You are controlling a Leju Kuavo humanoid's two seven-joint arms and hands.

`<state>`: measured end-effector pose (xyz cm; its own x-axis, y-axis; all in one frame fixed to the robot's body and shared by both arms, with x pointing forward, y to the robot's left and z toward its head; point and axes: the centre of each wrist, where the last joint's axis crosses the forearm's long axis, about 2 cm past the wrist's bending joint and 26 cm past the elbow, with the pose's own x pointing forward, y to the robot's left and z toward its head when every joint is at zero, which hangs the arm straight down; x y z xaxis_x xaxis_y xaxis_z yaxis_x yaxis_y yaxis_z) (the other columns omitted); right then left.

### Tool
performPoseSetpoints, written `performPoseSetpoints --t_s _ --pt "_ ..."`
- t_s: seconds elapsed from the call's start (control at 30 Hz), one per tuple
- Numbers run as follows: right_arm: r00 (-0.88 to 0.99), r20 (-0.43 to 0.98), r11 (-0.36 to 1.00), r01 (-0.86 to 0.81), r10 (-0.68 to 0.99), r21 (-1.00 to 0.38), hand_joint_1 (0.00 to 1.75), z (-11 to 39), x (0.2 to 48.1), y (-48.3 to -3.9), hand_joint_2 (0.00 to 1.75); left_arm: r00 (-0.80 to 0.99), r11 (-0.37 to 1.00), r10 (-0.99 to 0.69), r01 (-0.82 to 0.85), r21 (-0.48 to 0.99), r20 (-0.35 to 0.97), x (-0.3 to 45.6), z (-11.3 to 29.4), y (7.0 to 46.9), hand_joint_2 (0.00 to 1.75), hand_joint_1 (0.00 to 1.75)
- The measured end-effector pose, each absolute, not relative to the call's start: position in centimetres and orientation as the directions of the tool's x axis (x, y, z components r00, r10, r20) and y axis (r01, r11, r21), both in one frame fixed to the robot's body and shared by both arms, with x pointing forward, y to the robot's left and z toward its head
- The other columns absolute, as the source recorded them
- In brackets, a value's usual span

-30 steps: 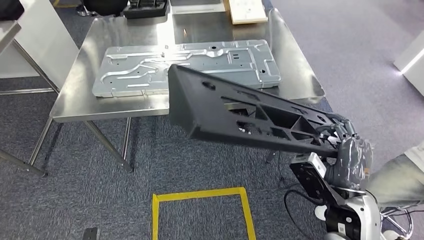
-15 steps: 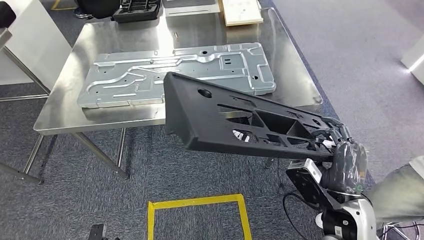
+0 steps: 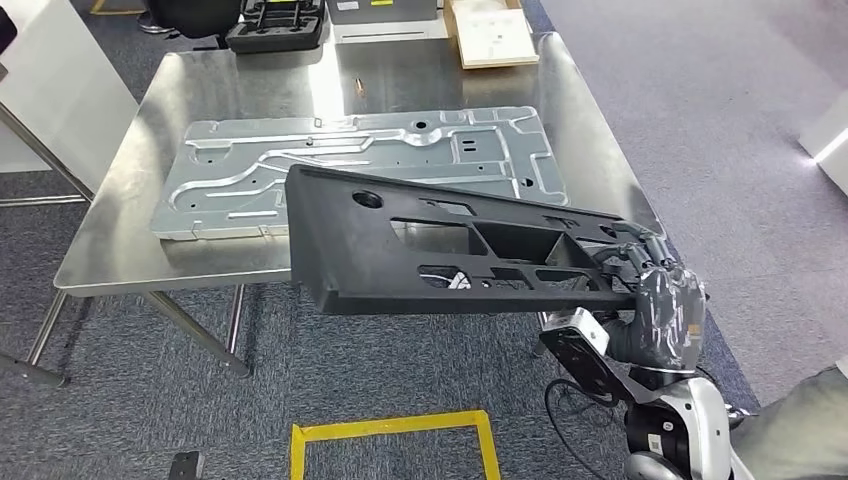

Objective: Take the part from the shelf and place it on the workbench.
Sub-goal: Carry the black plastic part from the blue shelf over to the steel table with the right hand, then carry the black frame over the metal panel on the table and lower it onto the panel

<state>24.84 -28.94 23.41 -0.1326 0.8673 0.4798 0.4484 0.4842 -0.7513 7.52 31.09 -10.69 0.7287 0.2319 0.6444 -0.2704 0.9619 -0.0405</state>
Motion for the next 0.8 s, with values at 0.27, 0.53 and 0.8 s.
performPoseSetpoints --t_s 0.27,0.53,0.8 --pt "-0.074 0.463 0.445 0.447 0.883 -0.776 1.75 24.6 25.6 -30.0 1.75 0.726 0.964 0.224 -0.261 -0.040 0.650 7.4 -10.7 31.0 1.75 0.00" --pt "-0.045 0.431 0.398 0.479 0.901 -0.782 1.75 25.7 25.9 -31.6 1.75 0.736 0.963 0.199 -0.269 0.009 0.647 7.7 -10.7 30.9 1.75 0.00" --pt "0.001 0.449 0.397 0.464 0.893 -0.792 1.75 26.2 26.1 -33.1 1.75 0.740 0.962 0.201 -0.274 0.015 0.642 7.7 -10.7 30.9 1.75 0.00"
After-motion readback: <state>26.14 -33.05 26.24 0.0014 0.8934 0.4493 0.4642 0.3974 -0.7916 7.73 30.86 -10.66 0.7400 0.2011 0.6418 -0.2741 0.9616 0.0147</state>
